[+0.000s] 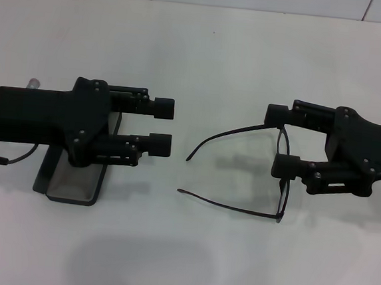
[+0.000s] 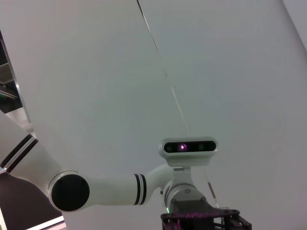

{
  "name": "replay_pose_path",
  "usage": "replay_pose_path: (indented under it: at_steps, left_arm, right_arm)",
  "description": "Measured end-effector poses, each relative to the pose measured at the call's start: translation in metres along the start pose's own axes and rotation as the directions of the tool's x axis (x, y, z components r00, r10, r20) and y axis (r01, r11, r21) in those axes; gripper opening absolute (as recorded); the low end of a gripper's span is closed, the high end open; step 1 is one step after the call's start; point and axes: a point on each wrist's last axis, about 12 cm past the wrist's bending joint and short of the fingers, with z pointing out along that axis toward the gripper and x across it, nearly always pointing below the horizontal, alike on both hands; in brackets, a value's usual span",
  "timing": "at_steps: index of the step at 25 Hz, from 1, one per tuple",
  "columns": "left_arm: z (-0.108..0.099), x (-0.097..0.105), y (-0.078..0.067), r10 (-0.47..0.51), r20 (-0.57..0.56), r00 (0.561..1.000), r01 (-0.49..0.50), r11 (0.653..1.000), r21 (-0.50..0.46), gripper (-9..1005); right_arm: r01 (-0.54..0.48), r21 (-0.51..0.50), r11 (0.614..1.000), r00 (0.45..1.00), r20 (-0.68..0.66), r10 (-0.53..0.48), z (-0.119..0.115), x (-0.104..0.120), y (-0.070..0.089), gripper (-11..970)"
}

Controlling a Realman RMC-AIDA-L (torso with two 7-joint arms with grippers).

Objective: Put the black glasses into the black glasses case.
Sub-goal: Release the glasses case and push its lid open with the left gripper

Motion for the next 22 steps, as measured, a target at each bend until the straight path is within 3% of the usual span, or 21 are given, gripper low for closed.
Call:
replay_pose_path:
  at_steps: [17,22]
  left_arm:
    - [0.000,0.000,0.001,0.002,0.013,1.000,-0.002,1.000,-0.015,611]
    - [-0.004,-0.013,0.008,-0.004,0.087,0.996,0.013,0.994,-0.106,610]
  right_arm:
    - [0.005,-0.002,1.000,1.000,0.000,-0.005,0.000,0.000,0.000,870]
    - [0.048,0.071,0.996,0.998,0.034,-0.051,-0.012,-0.001,-0.001,870]
